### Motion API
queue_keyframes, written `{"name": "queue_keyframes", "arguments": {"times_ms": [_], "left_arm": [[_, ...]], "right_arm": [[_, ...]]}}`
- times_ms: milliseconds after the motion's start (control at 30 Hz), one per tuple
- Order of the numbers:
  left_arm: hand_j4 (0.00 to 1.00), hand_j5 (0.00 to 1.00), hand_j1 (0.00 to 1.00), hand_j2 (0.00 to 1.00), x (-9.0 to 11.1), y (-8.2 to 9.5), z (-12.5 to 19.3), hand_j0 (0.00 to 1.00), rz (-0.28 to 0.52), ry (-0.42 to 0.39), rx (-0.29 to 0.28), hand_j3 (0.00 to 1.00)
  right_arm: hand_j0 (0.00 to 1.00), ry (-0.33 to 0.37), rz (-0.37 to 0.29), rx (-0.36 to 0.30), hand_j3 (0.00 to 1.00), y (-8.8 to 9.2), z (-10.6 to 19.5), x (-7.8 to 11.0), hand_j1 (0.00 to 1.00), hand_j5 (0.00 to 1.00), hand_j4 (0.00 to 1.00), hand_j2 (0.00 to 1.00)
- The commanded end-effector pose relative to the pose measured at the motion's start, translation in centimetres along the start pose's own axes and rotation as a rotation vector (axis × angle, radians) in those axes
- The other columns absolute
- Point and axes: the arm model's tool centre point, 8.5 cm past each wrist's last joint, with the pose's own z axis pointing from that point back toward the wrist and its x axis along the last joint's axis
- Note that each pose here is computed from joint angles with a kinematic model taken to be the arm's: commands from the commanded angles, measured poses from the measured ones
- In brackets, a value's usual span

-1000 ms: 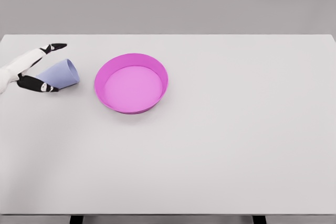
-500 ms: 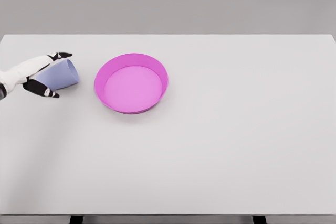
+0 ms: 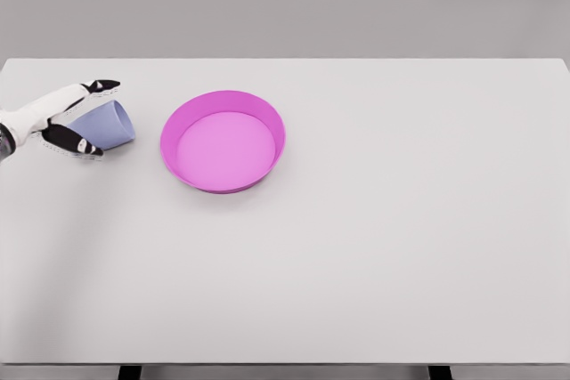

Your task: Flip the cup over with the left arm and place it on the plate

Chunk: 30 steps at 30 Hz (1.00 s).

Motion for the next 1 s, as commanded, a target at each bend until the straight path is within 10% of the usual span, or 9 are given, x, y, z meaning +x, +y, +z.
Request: {"name": "queue_keyframes", "arguments": {"times_ms": [0,533,967], "left_arm": [[1.00,1.00,1.00,1.00,-0.3,-1.6,-1.0,1.00,0.002,0.021,-0.029,1.00],[0.98,0.98,0.98,0.98,-0.9,-1.5,-1.5,0.98,0.030,0.070,-0.027,0.98],[0.77,0.77,0.77,0.77,-0.4,-2.2,-2.1,0.77,0.017,0.067,-0.032,0.77]], "right_arm": [[1.00,0.000,0.000,0.000,1.00,0.0,0.0,0.0,1.00,1.00,1.00,1.00],[1.00,0.000,0.000,0.000,1.00,0.0,0.0,0.0,1.00,1.00,1.00,1.00],[1.00,0.001,0.000,0.000,1.00,0.0,0.0,0.0,1.00,1.00,1.00,1.00]]}}
